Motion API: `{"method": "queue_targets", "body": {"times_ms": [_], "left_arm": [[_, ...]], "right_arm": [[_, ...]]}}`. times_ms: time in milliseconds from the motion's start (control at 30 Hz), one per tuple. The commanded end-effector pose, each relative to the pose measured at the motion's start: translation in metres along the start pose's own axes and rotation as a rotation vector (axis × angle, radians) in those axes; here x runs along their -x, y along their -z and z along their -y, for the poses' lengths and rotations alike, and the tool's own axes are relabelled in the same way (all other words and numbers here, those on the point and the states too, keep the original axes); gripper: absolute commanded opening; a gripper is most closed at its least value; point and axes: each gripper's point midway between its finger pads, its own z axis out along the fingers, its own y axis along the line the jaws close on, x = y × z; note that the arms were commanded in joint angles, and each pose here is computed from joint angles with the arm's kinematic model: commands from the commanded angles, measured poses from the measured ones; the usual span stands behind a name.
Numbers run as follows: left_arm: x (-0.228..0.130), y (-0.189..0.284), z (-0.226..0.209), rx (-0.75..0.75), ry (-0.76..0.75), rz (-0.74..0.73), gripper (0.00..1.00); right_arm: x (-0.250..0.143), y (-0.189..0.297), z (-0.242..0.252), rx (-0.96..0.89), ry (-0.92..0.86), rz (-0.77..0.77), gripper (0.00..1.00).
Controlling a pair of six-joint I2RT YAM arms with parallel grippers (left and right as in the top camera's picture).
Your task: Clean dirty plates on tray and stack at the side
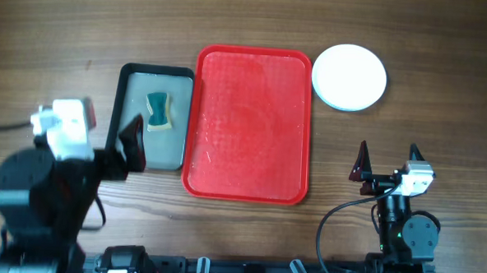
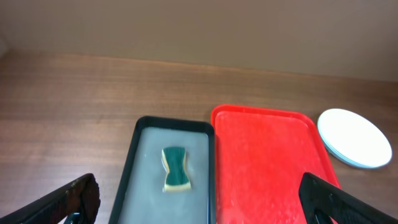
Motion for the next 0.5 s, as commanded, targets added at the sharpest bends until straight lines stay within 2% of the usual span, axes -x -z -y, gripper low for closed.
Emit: {"method": "queue_targets", "body": {"times_ms": [0,233,467], "left_arm": [[-0.011,0.024,0.002,-0.003,-0.01,0.013,1.0],[-0.055,0.064,0.012,-0.064,-0.059,-0.044,1.0],[-0.055,0.099,0.015,-0.096,-0.072,0.101,1.0]], "right_arm": [[0.002,0.001,0.003,-0.018,-0.014,0.012,1.0],[0.002,0.001,0.003,-0.018,-0.014,0.012,1.0],[0.002,0.001,0.003,-0.018,-0.014,0.012,1.0]]}}
